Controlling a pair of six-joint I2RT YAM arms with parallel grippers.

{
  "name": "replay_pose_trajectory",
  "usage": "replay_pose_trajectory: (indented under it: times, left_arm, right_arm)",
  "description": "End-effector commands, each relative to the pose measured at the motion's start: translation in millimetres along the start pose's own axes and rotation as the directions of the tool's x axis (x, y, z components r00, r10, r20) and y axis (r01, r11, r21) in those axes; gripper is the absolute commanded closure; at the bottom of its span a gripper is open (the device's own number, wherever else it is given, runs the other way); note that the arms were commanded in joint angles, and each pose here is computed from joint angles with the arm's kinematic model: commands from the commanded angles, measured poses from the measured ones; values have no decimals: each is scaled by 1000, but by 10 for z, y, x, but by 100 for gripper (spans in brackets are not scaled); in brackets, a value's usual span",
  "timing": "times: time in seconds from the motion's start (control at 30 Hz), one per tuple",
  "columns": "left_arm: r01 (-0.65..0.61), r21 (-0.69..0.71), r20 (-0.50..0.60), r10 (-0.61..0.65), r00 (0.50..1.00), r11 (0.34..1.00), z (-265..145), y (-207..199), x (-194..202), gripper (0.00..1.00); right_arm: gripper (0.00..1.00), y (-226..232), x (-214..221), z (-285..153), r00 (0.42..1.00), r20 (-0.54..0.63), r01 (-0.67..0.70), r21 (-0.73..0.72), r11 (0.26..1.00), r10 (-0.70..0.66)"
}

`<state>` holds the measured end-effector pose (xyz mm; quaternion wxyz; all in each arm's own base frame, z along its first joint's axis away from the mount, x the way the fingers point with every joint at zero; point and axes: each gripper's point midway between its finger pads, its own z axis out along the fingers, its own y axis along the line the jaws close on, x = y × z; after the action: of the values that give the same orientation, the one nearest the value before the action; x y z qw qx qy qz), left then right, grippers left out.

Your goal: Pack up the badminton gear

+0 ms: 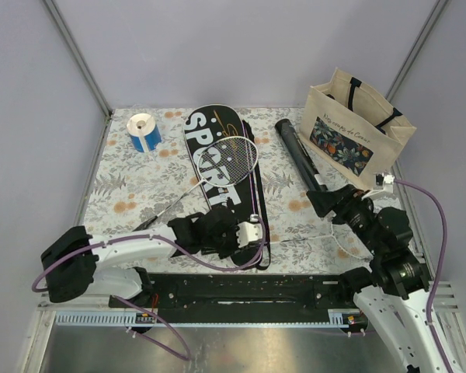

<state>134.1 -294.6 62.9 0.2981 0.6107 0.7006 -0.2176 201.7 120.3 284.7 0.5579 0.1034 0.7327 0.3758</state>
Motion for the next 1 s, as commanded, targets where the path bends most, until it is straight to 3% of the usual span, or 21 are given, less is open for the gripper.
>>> replay_pose_trajectory:
  times: [0.0,0.2,0.5,0.6,0.8,0.97]
  left_arm:
    - [54,2,205,-53,977,999,-232,-38,-476,100]
    - [164,-32,282,-149,948,986,-401,26,-661,100]
    - [249,-3,311,-236,921,968,-438,1,-764,100]
    - [246,31,337,-242,910,969,-473,-49,-847,100]
    - [232,123,397,-262,880,965,-561,-194,-1008,100]
    - [241,166,388,-288,876,956,-570,-287,-997,100]
  right_arm:
    - [13,30,235,-49,977,-67,-203,-21,979,201]
    - [18,-200,826,-72,865,-200,-459,57,887,460]
    - [21,-778,1426,-147,744,-191,-567,327,756,641]
    - [21,-1013,1570,-96,716,-132,-595,398,698,686]
    - [27,-1078,1658,210,680,-116,-684,253,684,724]
    - [49,-996,1553,270,703,-114,-684,161,712,702]
